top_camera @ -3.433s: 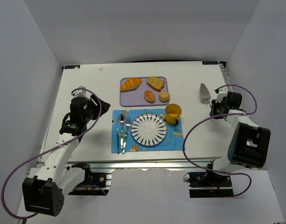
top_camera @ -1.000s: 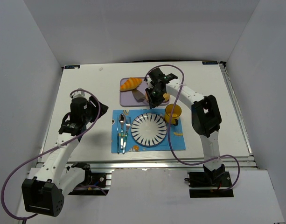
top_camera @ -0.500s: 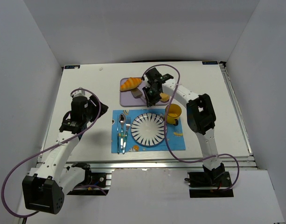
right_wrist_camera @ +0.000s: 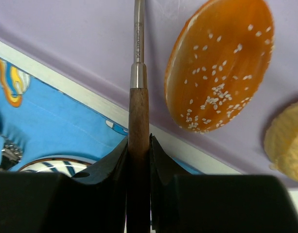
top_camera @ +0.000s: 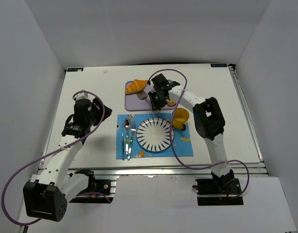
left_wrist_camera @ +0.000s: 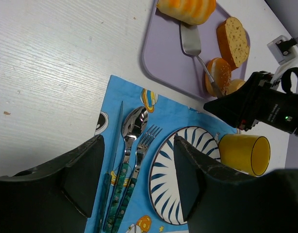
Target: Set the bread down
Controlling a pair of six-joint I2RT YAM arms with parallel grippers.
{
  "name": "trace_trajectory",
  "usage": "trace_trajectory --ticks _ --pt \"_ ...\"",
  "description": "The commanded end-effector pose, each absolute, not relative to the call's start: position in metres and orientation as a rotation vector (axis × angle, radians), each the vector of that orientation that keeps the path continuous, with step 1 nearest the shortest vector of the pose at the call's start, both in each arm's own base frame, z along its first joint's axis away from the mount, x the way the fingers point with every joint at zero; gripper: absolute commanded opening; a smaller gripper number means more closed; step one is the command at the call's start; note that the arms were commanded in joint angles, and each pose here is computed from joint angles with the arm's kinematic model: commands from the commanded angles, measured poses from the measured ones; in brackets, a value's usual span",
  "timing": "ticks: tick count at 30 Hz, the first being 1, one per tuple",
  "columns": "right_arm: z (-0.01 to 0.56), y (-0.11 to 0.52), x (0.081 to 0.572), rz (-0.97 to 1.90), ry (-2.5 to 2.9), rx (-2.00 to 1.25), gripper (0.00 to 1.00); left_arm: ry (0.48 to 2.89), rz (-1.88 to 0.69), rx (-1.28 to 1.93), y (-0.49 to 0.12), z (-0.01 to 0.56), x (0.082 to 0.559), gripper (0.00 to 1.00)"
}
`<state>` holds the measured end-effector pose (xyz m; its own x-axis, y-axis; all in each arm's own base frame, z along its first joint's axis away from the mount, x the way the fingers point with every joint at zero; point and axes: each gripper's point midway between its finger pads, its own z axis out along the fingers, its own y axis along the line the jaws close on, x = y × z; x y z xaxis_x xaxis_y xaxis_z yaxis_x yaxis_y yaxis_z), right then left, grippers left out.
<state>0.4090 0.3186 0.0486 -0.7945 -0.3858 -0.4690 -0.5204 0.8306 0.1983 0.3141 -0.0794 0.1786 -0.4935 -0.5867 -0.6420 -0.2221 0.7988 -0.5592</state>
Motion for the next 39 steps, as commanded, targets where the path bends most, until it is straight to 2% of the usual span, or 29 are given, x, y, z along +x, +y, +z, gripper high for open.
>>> trace_trajectory --ticks 1,5,26,31,39 --pt "0.073 0.324 0.420 0.466 2.485 -0.636 0.00 2.047 -0.515 -0.576 -0.080 0.195 0.319 0.69" --pt "0.066 0.321 0.420 0.462 2.451 -0.621 0.00 2.045 -0.518 -0.577 -0.080 0.196 0.318 0.69" --pt "0.132 0.321 0.405 0.577 2.127 -0.681 0.00 2.025 -0.538 -0.571 -0.082 0.202 0.319 0.69" --pt "0.148 0.313 0.382 0.597 2.055 -0.778 0.00 2.021 -0.534 -0.567 -0.081 0.204 0.320 0.69" --pt "0.145 0.278 0.318 0.590 2.021 -0.965 0.00 2.015 -0.542 -0.555 -0.083 0.203 0.319 0.68"
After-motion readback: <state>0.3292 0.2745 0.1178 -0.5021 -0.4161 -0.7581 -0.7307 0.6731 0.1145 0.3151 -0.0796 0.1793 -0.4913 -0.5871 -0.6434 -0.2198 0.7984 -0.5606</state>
